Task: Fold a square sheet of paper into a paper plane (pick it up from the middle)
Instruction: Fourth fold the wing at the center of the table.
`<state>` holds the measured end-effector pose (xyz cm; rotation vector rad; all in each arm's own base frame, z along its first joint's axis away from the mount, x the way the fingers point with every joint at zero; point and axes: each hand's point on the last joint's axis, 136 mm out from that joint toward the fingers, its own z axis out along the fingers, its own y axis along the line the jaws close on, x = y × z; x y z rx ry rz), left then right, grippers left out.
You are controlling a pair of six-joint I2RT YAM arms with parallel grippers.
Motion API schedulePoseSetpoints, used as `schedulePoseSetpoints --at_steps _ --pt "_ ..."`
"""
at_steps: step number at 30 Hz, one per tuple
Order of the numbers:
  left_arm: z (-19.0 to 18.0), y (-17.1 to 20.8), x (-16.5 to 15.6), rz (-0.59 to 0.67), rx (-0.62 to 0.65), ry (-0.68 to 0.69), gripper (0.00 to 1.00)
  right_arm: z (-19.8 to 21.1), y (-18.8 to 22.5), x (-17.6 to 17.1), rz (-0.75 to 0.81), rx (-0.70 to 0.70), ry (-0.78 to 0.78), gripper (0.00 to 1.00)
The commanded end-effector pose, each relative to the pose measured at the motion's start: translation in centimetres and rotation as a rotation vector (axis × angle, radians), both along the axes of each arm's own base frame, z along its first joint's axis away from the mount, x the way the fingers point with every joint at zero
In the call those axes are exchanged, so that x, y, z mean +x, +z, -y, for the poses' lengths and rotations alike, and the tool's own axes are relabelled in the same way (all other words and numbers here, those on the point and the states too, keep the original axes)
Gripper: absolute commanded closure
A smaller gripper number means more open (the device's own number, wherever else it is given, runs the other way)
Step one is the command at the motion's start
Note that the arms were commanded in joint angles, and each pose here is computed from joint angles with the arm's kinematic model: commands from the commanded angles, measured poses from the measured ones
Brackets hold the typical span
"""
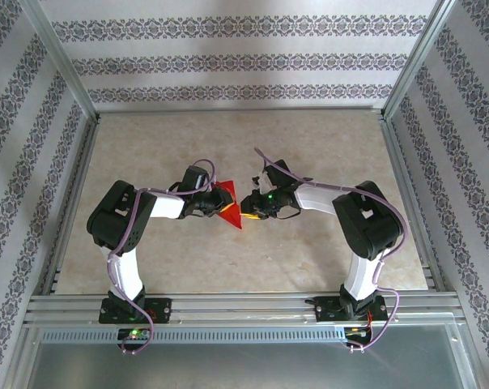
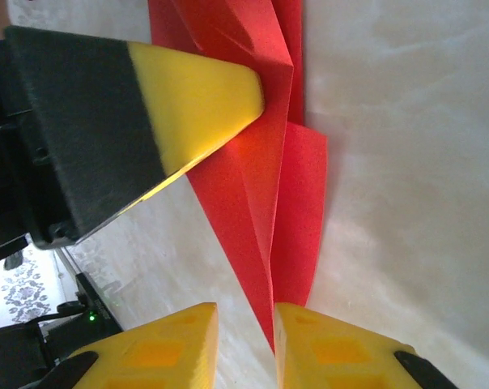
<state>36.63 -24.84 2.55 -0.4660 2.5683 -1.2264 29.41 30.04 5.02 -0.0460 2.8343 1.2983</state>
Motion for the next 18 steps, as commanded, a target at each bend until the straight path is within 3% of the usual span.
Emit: schedulePoseSetpoints --at_steps 1,12,18 --pt "0.0 -0.3 -0.2 -0.019 -0.024 -0.002 0.85 -0.9 -0.7 0.5 0.015 -0.016 0.03 0.75" --pt "0.3 1.1 0.1 0.004 -0.057 -0.001 0.85 -1.4 -2.4 0.6 -0.006 -0.04 0.057 0.75" --pt "0.7 3.1 0.7 0.037 -0.101 0.003 0.85 -1.8 -2.9 0.4 -0.016 -0.032 0.079 0.8"
